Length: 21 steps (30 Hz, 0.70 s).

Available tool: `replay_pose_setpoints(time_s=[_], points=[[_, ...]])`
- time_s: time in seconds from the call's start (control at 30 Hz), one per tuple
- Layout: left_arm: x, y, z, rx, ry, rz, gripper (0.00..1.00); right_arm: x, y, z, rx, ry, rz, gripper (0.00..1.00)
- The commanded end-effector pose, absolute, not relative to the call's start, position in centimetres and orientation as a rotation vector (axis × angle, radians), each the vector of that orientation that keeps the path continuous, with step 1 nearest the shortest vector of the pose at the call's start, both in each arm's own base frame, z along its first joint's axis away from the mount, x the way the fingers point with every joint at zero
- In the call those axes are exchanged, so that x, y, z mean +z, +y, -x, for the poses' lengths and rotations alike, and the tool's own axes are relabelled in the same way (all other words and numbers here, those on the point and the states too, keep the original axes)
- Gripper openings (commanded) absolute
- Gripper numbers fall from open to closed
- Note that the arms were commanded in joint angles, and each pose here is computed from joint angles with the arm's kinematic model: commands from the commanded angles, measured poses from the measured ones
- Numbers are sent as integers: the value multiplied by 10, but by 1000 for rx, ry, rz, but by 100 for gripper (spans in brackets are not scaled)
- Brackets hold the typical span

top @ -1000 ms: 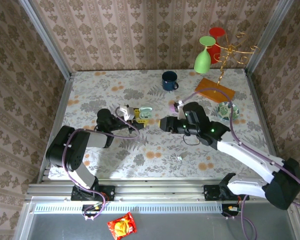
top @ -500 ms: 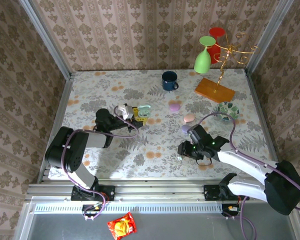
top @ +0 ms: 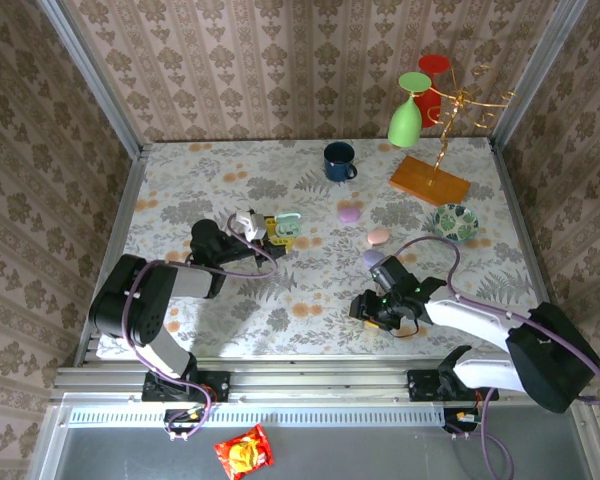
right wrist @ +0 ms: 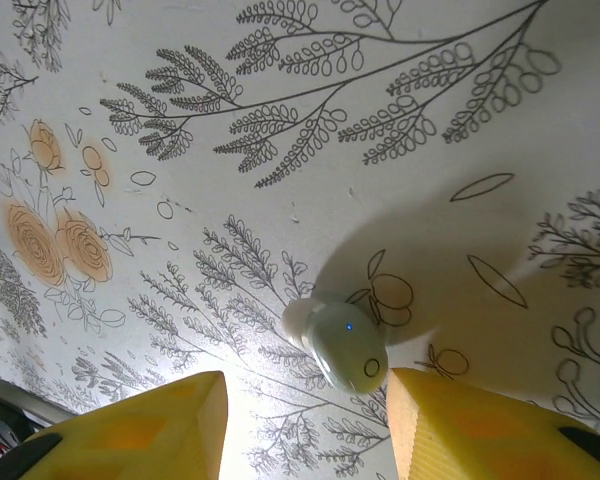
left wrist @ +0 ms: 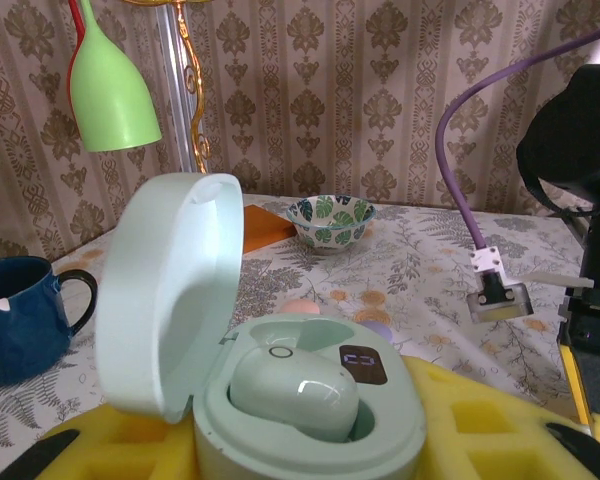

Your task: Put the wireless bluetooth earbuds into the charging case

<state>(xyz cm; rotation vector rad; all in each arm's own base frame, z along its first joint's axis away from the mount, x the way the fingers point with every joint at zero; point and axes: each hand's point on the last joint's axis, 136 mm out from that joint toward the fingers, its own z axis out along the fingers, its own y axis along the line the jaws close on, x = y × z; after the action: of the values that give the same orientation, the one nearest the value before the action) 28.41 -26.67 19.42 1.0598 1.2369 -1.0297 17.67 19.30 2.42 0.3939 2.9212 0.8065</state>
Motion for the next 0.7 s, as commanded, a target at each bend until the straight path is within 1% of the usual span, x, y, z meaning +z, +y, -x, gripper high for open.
replay_pose_setpoints(time_s=[0.0, 0.13, 0.5, 0.67], points=[[206, -263, -281, -987, 1176, -1071, 39, 27, 203, -181, 863, 2909, -401, 47], [206, -264, -281, -988, 1176, -1072, 39, 29, 201, -191, 825, 2868, -413, 46], [203, -261, -284, -979, 1187, -1066, 39, 39, 236, -204, 929, 2873, -283, 46], [201, -258, -289, -970, 1213, -1036, 39, 28, 244, -205, 911, 2922, -254, 46]])
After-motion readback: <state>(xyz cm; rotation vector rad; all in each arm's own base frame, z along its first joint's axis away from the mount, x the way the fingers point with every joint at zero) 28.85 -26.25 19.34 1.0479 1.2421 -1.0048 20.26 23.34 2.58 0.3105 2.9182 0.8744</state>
